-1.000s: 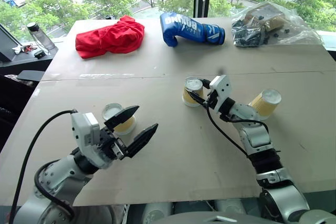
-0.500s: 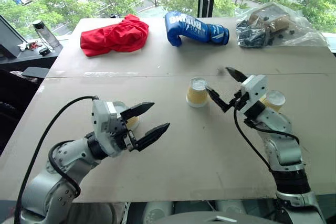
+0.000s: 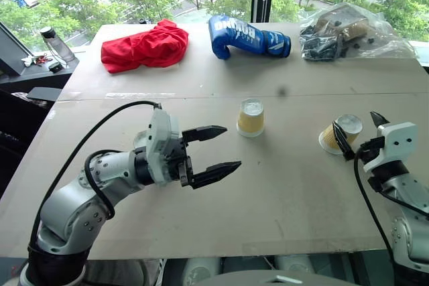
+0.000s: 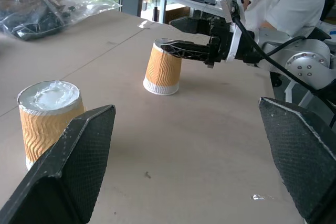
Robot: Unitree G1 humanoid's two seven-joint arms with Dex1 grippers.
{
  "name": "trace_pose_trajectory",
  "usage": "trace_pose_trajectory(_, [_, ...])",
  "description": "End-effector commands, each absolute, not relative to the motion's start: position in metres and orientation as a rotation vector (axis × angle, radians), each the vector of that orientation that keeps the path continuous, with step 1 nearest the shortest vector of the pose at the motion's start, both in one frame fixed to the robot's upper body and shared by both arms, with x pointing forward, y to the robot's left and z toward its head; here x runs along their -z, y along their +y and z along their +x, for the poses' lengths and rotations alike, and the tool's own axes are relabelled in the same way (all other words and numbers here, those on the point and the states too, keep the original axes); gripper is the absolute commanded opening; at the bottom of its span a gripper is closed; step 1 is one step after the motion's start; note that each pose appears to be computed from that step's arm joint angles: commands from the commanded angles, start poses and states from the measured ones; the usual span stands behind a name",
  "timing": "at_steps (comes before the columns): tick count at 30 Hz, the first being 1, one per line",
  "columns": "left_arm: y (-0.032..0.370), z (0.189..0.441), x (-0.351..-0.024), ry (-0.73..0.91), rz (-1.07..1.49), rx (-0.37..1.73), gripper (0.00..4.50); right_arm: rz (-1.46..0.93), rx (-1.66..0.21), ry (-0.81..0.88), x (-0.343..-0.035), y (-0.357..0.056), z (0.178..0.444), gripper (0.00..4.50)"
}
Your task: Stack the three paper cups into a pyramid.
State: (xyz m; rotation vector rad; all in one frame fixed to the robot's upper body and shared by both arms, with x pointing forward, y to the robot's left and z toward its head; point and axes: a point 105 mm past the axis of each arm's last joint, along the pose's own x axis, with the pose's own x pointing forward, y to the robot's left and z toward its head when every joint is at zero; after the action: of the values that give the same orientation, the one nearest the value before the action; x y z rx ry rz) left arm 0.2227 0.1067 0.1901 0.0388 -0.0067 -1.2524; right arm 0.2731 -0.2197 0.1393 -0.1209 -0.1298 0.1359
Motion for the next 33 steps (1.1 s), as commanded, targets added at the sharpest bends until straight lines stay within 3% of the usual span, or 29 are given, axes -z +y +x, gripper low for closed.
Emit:
trace_pose_trajectory(1, [0.107, 0.222, -0.196, -0.033, 0.069, 1.257, 4.5, -0.055, -0.123, -0.142, -0.139, -0.219, 0.271, 4.46])
trace_pose_trajectory(6, [0.107, 0.222, -0.196, -0.035, 0.069, 1.253, 4.5, -0.04, -0.141, -0.144, -0.139, -0.217, 0.274, 4.46])
trace_pose_trajectory(9, [0.108, 0.223, -0.195, -0.039, 0.075, 1.246, 4.5, -0.045, -0.153, -0.155, -0.141, -0.216, 0.275, 3.69])
trace_pose_trajectory(11, [0.108, 0.223, -0.194, -0.039, 0.077, 1.243, 4.5, -0.051, -0.162, -0.155, -0.141, -0.216, 0.275, 2.61])
trace_pose_trajectory(12, [0.107, 0.223, -0.194, -0.04, 0.078, 1.243, 4.5, -0.052, -0.163, -0.153, -0.141, -0.216, 0.276, 2.21])
trace_pose_trajectory(13, [0.107, 0.223, -0.194, -0.043, 0.077, 1.24, 4.5, -0.043, -0.169, -0.151, -0.141, -0.214, 0.278, 2.1])
trace_pose_trajectory(18, [0.111, 0.224, -0.19, -0.044, 0.068, 1.206, 4.5, -0.063, -0.264, -0.18, -0.153, -0.195, 0.287, 2.1])
trace_pose_trajectory(24, [0.136, 0.229, -0.177, -0.032, 0.036, 1.058, 4.5, -0.038, -0.49, -0.192, -0.164, -0.141, 0.304, 2.1])
trace_pose_trajectory(33, [0.149, 0.224, -0.172, -0.04, 0.069, 0.961, 4.5, -0.08, -0.658, -0.159, -0.15, -0.106, 0.313, 2.1])
